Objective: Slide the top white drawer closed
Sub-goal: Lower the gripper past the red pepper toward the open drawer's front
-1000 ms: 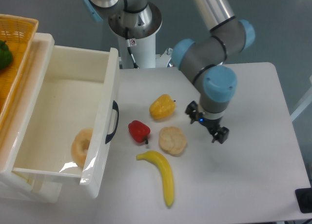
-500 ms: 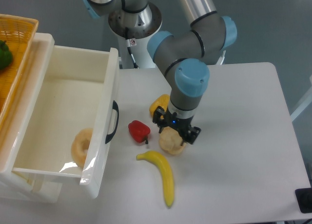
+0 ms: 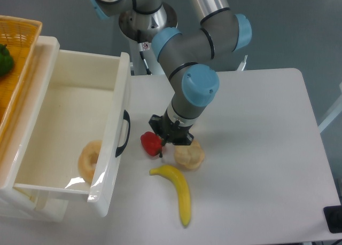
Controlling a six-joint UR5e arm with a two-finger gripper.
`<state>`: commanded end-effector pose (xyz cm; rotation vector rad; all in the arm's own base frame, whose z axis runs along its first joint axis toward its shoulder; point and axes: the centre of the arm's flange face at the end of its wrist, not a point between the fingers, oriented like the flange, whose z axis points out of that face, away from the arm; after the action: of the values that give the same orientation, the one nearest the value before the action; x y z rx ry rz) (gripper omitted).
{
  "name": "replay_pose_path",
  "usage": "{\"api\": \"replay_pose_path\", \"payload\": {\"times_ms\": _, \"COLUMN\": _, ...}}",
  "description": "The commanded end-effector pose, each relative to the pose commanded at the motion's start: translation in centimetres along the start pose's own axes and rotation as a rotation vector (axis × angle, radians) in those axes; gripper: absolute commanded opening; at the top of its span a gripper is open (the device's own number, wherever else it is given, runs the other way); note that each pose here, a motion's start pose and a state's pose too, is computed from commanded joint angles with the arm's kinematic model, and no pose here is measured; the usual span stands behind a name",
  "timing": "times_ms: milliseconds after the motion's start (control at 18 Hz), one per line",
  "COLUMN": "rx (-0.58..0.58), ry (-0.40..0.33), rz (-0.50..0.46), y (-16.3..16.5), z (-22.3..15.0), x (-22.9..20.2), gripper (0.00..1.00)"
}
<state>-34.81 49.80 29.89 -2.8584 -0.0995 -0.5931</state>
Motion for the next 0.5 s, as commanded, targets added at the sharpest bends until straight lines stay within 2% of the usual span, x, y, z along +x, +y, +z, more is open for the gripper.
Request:
{"api": "replay_pose_path", "payload": {"times_ms": 111, "rx": 0.046, "ry": 0.03, "rz": -0.038, "y": -0.5, "z": -0.4, "x": 0.2, "gripper": 0.09}}
{"api": "replay_pose_path", "payload": {"times_ms": 500, "rx": 0.165, "ry": 0.095, "rz": -0.076, "y": -1.0, "z": -2.5, "x": -0.6, "gripper": 0.09}}
